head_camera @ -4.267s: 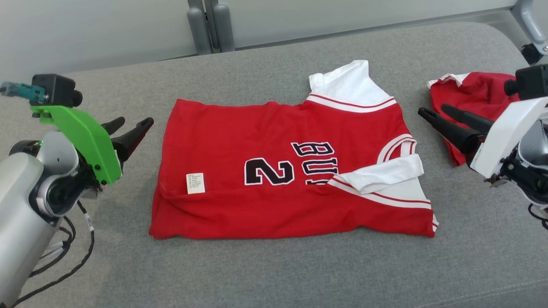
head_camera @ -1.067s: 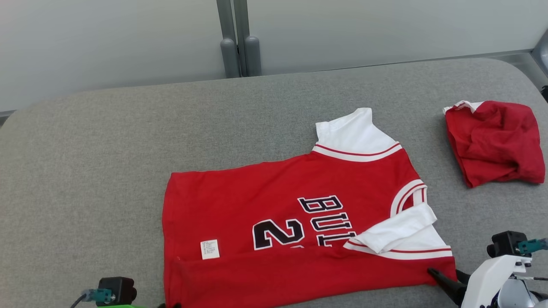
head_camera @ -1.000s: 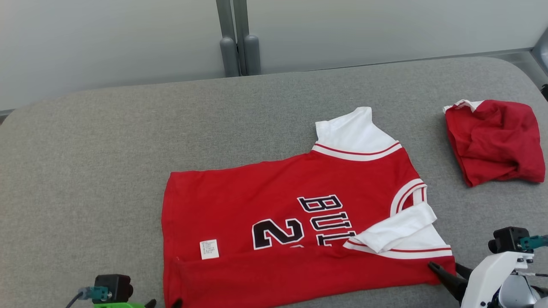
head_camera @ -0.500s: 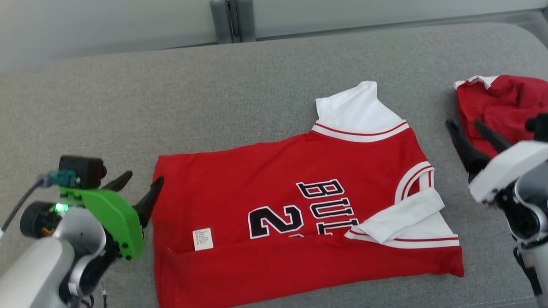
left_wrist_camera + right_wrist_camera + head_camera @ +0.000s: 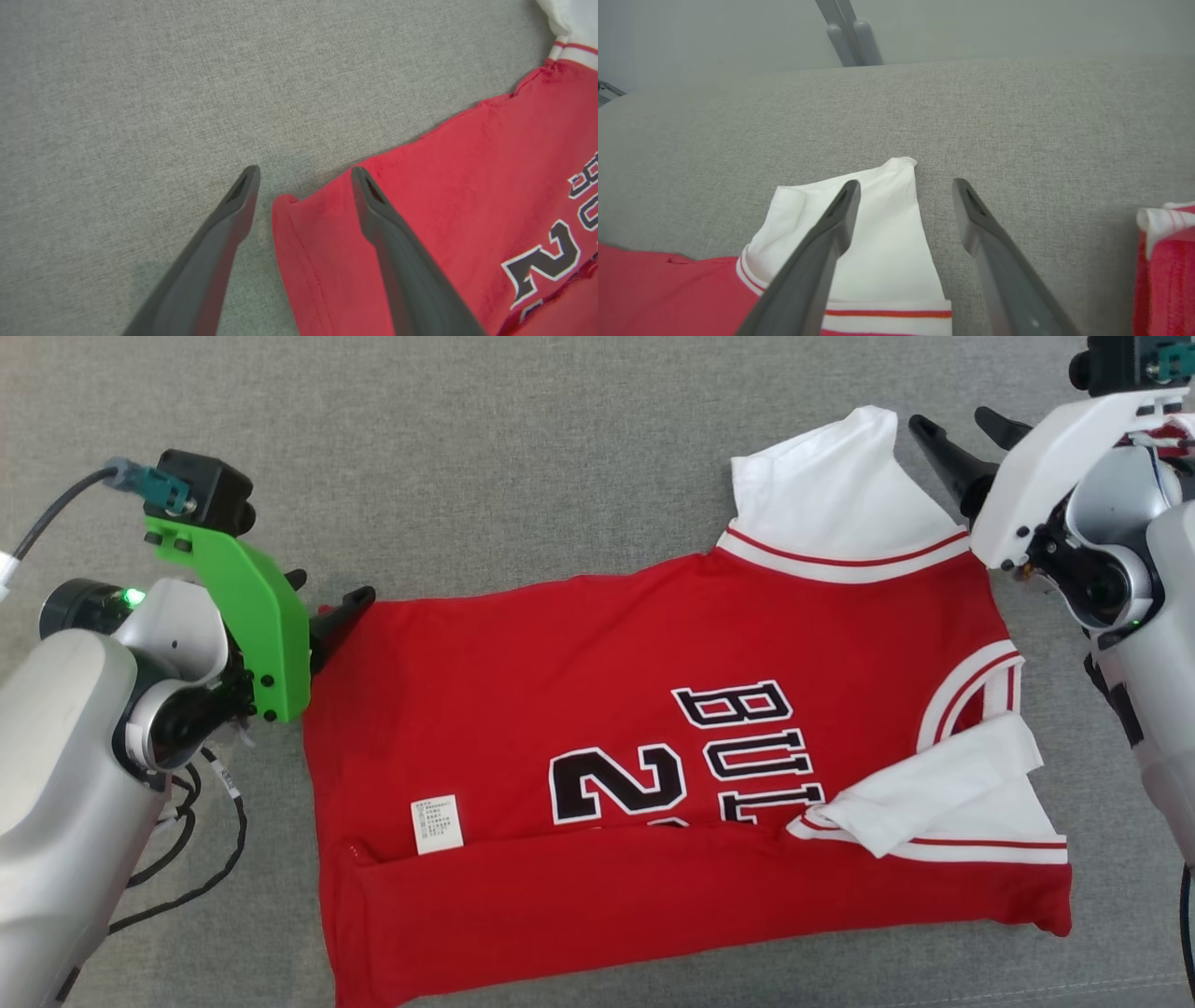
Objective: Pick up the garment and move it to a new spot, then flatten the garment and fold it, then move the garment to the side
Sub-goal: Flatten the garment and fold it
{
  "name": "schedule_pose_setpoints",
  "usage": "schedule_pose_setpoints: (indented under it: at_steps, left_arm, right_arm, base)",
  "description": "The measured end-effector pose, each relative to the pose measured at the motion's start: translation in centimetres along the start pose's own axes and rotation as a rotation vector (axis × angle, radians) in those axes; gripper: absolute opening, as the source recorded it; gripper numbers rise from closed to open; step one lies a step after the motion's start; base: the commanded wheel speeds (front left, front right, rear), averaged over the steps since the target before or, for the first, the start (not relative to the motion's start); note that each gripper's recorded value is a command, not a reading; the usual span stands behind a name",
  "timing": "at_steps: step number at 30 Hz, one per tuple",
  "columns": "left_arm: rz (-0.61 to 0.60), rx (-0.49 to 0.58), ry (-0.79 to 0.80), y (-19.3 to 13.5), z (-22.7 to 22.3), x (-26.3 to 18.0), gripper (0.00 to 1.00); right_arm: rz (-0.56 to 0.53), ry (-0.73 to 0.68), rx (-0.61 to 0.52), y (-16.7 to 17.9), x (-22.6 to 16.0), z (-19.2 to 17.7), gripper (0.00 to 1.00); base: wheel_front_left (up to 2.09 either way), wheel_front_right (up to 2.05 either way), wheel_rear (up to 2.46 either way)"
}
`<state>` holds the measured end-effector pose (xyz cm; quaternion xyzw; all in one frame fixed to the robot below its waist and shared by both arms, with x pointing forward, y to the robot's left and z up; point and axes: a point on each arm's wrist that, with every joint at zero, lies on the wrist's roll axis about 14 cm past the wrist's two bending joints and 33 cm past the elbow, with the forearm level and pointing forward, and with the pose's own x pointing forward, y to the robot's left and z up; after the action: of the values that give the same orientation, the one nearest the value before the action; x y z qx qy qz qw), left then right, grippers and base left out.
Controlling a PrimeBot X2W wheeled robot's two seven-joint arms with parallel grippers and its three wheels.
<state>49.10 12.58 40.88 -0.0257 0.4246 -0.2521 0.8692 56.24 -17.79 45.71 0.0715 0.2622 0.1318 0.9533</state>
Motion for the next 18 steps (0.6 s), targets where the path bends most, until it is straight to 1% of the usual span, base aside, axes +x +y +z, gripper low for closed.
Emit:
schedule_pose_setpoints:
  at_steps: [4, 6, 10, 13, 16, 18]
  left_arm:
    - [-0.004, -0.012, 0.076, 0.8, -1.1, 1.1, 1.0]
    - [0.0, -0.02, 0.099, 1.1, -1.5, 1.2, 1.0]
    - [0.009, -0.021, 0.108, 1.8, -1.4, 1.1, 1.0]
    - [0.011, -0.031, 0.107, 2.2, -1.4, 0.8, 1.0]
    - [-0.006, -0.042, 0.105, 1.9, -1.3, 0.7, 1.0]
    - [-0.009, -0.044, 0.108, 1.9, -1.3, 0.6, 1.0]
  right_arm:
    - [0.024, 0.108, 0.008, 0.5, 2.5, -1.6, 1.0]
    - [0.03, 0.145, -0.005, 0.8, 3.3, -2.2, 1.0]
    - [0.051, 0.165, -0.014, 1.5, 4.7, -2.2, 1.0]
    - [0.062, 0.193, -0.003, 1.8, 5.2, -2.9, 1.0]
    - [0.06, 0.233, 0.002, 1.7, 5.4, -3.9, 1.0]
    - [0.049, 0.232, -0.005, 1.2, 5.6, -4.0, 1.0]
  base:
    - [0.0, 0.0, 0.0]
    - [0.0, 0.0, 0.0]
    - [0.0, 0.0, 0.0]
    - [0.0, 0.0, 0.0]
    - [0.0, 0.0, 0.0]
    - [0.0, 0.0, 0.0]
